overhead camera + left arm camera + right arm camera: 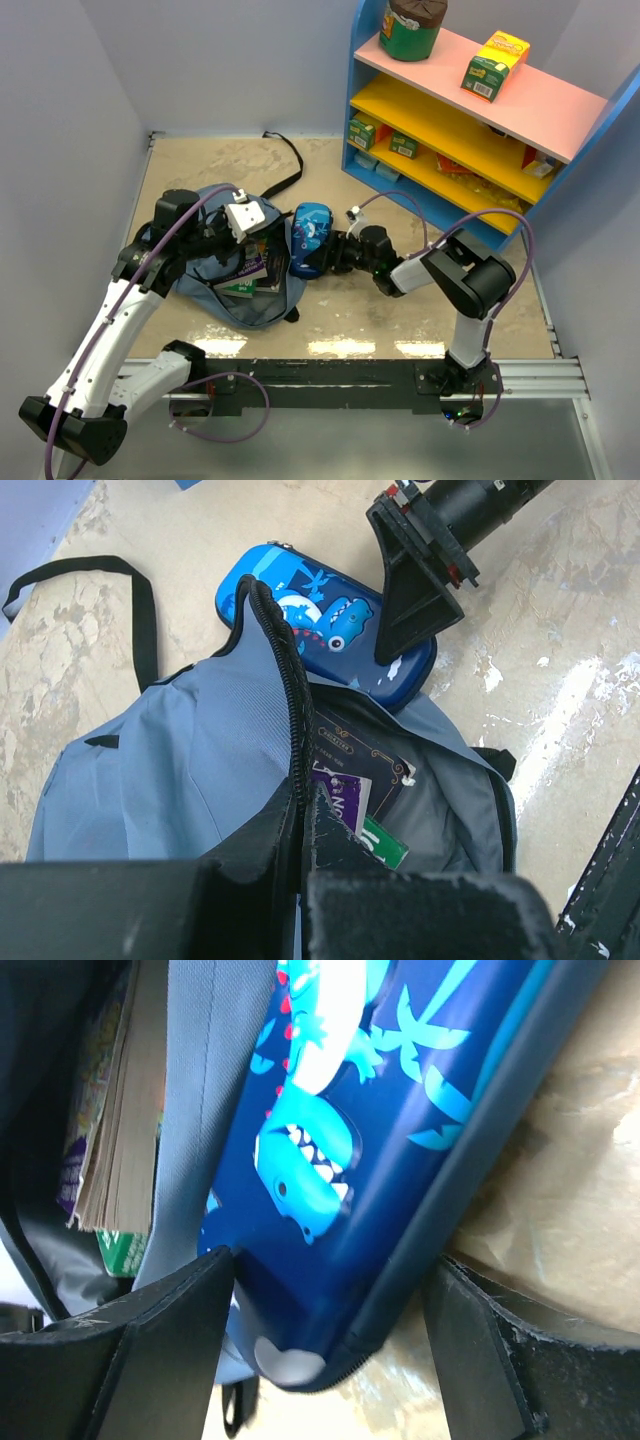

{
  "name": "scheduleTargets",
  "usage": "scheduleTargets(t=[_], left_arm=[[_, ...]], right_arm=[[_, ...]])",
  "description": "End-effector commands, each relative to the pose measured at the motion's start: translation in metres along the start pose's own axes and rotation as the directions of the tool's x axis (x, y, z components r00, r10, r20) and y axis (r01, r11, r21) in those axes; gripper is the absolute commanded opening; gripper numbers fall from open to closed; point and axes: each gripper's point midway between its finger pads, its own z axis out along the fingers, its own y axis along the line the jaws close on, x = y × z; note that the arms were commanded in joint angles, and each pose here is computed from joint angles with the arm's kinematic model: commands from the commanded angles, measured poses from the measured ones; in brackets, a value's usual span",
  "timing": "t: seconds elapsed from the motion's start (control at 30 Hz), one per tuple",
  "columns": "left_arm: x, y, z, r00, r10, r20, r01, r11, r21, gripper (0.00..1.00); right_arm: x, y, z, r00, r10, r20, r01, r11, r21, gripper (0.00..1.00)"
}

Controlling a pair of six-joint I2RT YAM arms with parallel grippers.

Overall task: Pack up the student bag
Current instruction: Pick up the stationery from the center of the board.

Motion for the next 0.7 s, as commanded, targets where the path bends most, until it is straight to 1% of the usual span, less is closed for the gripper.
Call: scheduleTargets(t=[0.0,0.03,0.07,0.1,0.2,0.27,0.3,0.33,0.4,0.43,0.57,0.63,0.67], left_arm=[[-0.03,0.002,-0.005,0.993,0.044,0.112,-0.044,0.999,-0.003,0.0],[-0.03,0.002,-0.005,0.993,0.043,0.112,-0.044,0.999,-0.001,0.0],[-0.03,0.001,-0.005,0.993,0.043,0.111,-0.043,0.999,0.001,0.0],[-0.03,0.001,-0.005,0.993,0.043,0.111,-0.043,0.999,-0.001,0.0],[-0.028,0.001,-0.005,0.993,0.045,0.106,-0.045,0.999,0.0,0.0],[-0.028,0.002,-0.006,0.993,0.048,0.105,-0.048,0.999,-0.003,0.0],[-0.028,0.001,-0.005,0.994,0.047,0.103,-0.047,0.999,-0.001,0.0],[-0.028,0.001,-0.005,0.994,0.047,0.103,-0.047,0.999,0.0,0.0],[-0.027,0.001,-0.005,0.994,0.049,0.101,-0.05,0.999,-0.001,0.0],[-0.027,0.001,-0.006,0.994,0.05,0.102,-0.05,0.999,-0.003,0.0],[-0.028,0.002,-0.005,0.994,0.043,0.104,-0.043,0.999,-0.004,0.0],[-0.028,0.002,-0.005,0.994,0.043,0.105,-0.043,0.999,-0.008,0.0],[-0.028,0.003,-0.005,0.994,0.043,0.105,-0.042,0.999,-0.01,0.0]], right_arm=[[-0.006,0.002,0.019,0.999,0.031,0.04,-0.031,0.999,0.017,0.77],[-0.006,0.005,0.026,0.999,0.016,0.033,-0.017,0.999,0.03,0.77],[-0.006,-0.004,0.029,0.999,0.011,0.049,-0.015,0.997,0.082,0.78],[-0.001,-0.009,0.03,0.999,0.009,0.039,-0.013,0.994,0.108,0.79],[0.001,-0.005,0.035,0.999,0.0,0.044,-0.005,0.995,0.104,0.78],[0.0,0.0,0.035,0.998,0.014,0.055,-0.019,0.996,0.081,0.7],[-0.007,0.009,0.032,0.996,0.01,0.086,-0.014,0.999,0.051,0.66],[-0.006,0.01,0.029,0.996,0.015,0.088,-0.019,0.999,0.048,0.55],[-0.012,0.017,0.024,0.993,0.008,0.115,-0.012,0.999,0.04,0.46],[-0.016,0.022,0.018,0.992,0.002,0.127,-0.006,1.0,0.03,0.36],[-0.026,0.039,0.003,0.988,-0.024,0.152,0.025,1.0,-0.005,0.21],[-0.027,0.045,-0.004,0.989,-0.037,0.146,0.039,0.999,-0.015,0.17],[-0.033,0.057,-0.009,0.986,-0.047,0.157,0.053,0.998,-0.038,0.14]])
